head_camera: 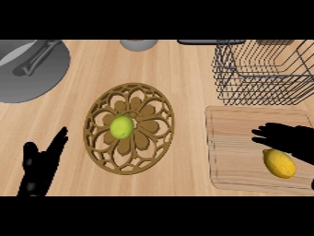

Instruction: Pick the lemon from the cutting board and place it in the basket

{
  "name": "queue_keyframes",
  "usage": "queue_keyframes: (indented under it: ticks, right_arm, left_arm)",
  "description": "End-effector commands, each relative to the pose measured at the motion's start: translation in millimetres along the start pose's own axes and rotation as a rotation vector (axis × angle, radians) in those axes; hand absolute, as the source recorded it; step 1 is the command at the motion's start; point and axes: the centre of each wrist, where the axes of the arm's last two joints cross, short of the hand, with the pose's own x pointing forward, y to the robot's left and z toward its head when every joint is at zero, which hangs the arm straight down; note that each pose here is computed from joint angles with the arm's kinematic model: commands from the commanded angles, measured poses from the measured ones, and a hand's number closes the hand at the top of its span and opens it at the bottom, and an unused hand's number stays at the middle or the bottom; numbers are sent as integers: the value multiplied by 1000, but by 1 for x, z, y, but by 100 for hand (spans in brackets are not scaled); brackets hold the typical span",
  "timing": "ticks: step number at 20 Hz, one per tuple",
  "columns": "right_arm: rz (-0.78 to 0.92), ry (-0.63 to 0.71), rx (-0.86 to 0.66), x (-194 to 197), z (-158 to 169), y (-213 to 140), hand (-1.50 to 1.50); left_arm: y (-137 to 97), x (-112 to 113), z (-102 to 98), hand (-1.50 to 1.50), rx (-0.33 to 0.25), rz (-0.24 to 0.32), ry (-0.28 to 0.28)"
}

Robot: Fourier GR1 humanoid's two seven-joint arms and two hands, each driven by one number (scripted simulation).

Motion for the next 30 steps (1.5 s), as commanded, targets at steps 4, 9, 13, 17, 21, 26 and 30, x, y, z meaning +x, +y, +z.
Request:
queue_keyframes:
  ticks: [4,9,13,17,21,26,30]
  right_arm:
    - [-8,-20,11,-3,-9,22,-150]
    - [-8,-3,3,-8,-19,17,-150]
    - [-2,-3,0,-6,-12,36,-150]
    - [89,-77,-60,-7,-24,27,150]
    - [155,-73,-76,-5,-28,48,150]
    - [138,-93,-103,-3,-36,34,150]
    - [72,117,-166,36,-82,37,150]
  left_arm:
    - [1,-22,-6,0,-9,30,86]
    - [5,-17,-19,0,-11,27,83]
    - [-8,-20,-1,0,-18,31,98]
    - [-3,-12,2,0,-31,29,98]
    - [-3,10,3,0,-28,28,88]
    - [21,-24,-4,0,-13,16,90]
    - [11,-15,7,0,-14,10,83]
